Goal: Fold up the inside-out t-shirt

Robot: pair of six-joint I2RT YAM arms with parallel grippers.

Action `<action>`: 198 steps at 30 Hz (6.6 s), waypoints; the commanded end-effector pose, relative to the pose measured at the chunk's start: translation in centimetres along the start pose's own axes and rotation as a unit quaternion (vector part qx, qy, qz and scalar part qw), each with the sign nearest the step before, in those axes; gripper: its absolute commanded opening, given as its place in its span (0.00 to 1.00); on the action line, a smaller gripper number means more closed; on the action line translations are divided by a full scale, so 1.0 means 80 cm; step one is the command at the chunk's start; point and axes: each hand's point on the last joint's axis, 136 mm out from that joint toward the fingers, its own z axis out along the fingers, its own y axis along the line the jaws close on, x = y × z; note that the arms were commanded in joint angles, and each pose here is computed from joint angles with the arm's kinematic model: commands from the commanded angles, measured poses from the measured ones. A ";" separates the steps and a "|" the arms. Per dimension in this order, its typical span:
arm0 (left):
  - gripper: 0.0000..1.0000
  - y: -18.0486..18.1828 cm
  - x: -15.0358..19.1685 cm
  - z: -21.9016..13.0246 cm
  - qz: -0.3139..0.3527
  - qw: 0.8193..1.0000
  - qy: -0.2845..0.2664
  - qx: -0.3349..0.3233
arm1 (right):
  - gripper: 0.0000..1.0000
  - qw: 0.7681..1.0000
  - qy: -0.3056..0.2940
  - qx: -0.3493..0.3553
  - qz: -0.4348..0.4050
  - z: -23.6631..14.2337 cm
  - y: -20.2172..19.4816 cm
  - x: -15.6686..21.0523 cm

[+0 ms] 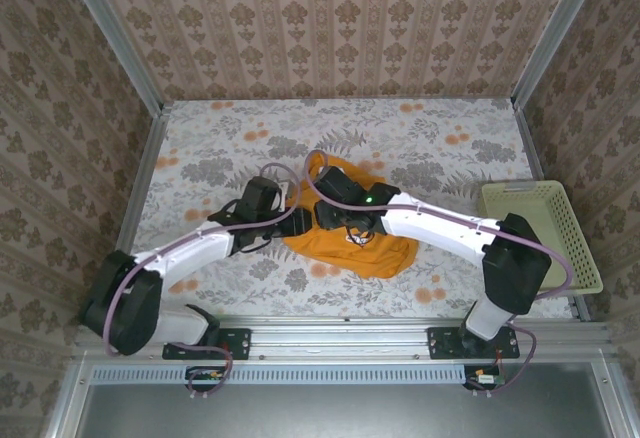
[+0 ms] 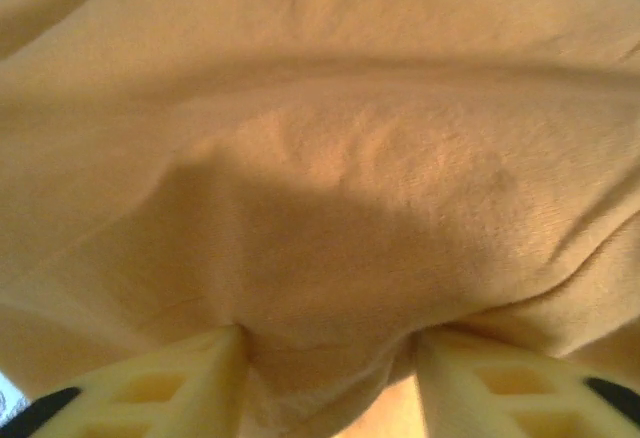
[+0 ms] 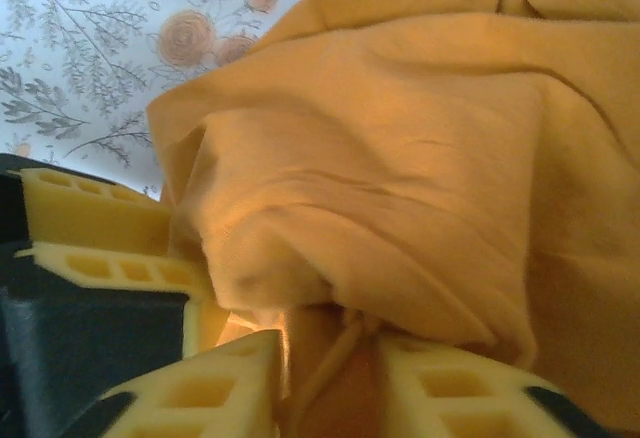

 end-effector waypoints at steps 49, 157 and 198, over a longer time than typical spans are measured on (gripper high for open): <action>0.08 -0.074 -0.041 -0.021 0.067 0.996 -0.032 0.058 | 0.39 0.999 -0.018 0.007 -0.027 0.004 -0.085 0.014; 0.00 -0.134 -0.243 -0.453 0.041 0.901 -0.431 -0.005 | 0.00 0.931 -0.361 -0.007 -0.049 -0.422 -0.085 -0.215; 0.59 -0.039 -0.081 0.012 -0.069 0.991 0.011 -0.113 | 0.62 0.991 0.004 0.060 0.122 0.014 -0.217 -0.015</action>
